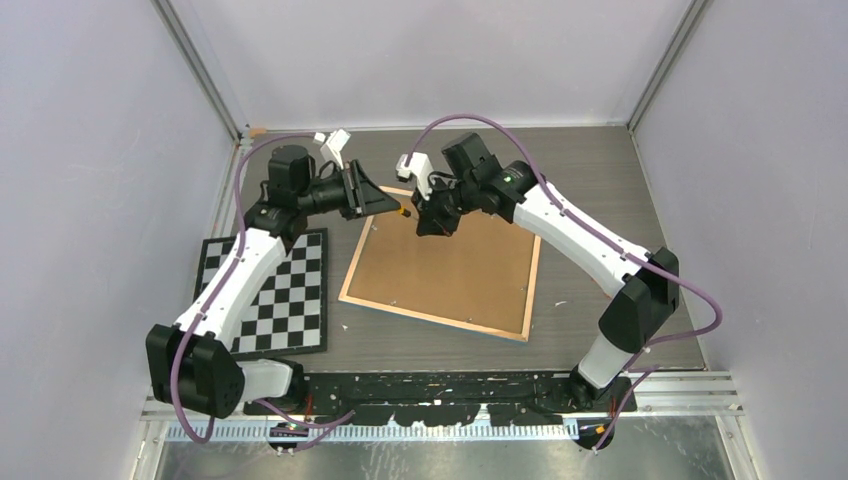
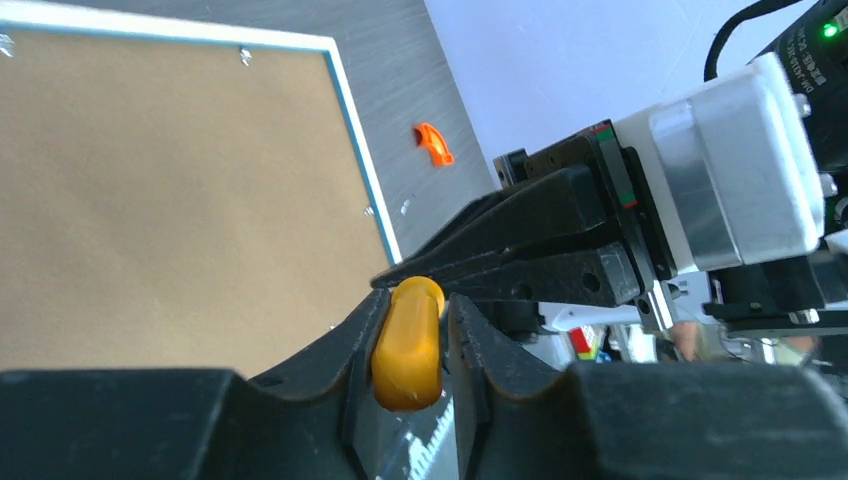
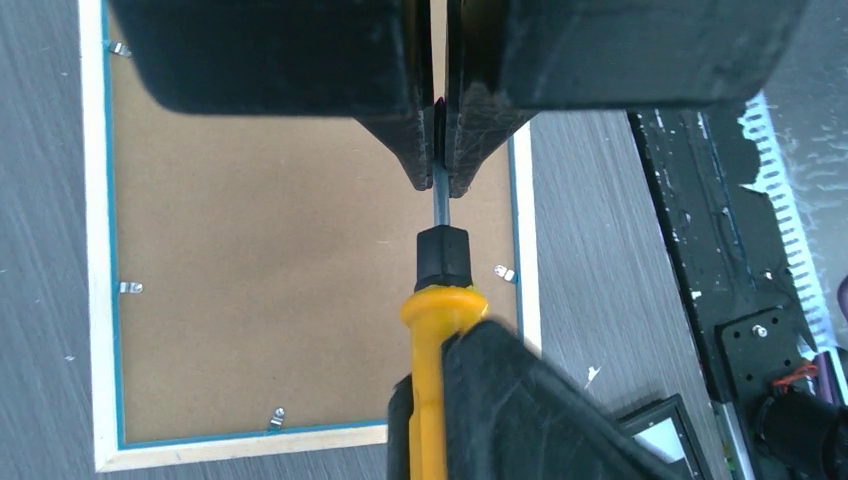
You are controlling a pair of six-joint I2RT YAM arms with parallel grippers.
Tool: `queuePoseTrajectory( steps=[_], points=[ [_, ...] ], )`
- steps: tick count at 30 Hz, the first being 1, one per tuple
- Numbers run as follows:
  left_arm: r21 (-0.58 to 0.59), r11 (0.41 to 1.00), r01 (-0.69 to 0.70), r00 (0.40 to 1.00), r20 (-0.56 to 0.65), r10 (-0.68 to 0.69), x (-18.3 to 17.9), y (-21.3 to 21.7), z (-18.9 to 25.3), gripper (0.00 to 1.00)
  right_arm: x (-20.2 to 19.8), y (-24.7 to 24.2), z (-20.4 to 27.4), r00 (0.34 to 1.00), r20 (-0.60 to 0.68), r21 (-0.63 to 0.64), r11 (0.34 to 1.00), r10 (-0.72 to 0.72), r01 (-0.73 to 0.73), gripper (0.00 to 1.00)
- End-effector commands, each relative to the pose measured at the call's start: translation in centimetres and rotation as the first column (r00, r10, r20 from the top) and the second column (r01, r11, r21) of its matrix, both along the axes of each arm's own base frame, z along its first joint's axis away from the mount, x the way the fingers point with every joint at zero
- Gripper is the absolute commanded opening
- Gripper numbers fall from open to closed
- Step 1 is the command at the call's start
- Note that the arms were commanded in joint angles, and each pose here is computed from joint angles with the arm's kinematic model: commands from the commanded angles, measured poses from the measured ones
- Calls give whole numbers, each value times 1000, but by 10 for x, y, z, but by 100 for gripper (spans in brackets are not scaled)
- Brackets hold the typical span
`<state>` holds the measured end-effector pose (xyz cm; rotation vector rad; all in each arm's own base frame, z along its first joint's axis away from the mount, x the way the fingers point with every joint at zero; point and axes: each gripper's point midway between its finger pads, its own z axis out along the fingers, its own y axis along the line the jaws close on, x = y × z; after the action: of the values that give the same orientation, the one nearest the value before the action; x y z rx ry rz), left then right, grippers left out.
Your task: Take the photo out of the frame
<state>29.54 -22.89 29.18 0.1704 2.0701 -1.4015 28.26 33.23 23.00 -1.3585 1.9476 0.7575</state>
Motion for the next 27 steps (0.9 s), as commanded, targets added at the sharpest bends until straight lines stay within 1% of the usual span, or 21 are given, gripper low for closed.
queuePoseTrajectory(
  steps=[1,3,6,13,18,22,24,27],
  points=[
    [-30,991,131,991,-6,-131,-30,-10,11,34,-1,8,35,979,193,39,996,69,-78,1],
    [-26,987,157,987,-17,-157,-33,-14,10,38,-6,10,32,975,203,22,995,89,-95,0],
    [-18,983,183,983,-33,-183,-37,-17,7,40,-5,10,29,976,201,13,996,80,-85,1],
    [-32,978,205,977,-52,-206,-39,-20,4,31,-7,6,25,970,220,-10,994,106,-106,1],
    [-44,978,204,977,-54,-207,-38,-21,5,39,-10,4,22,965,229,-25,991,131,-128,1],
    [-38,979,198,978,-53,-200,-37,-20,5,40,-11,3,20,964,230,-34,991,134,-130,0],
    [-32,980,197,979,-55,-199,-37,-20,4,38,-11,2,19,964,229,-38,990,137,-132,1],
    [-25,982,186,981,-54,-187,-36,-18,3,25,-13,1,18,963,228,-42,990,142,-136,1]
  ],
)
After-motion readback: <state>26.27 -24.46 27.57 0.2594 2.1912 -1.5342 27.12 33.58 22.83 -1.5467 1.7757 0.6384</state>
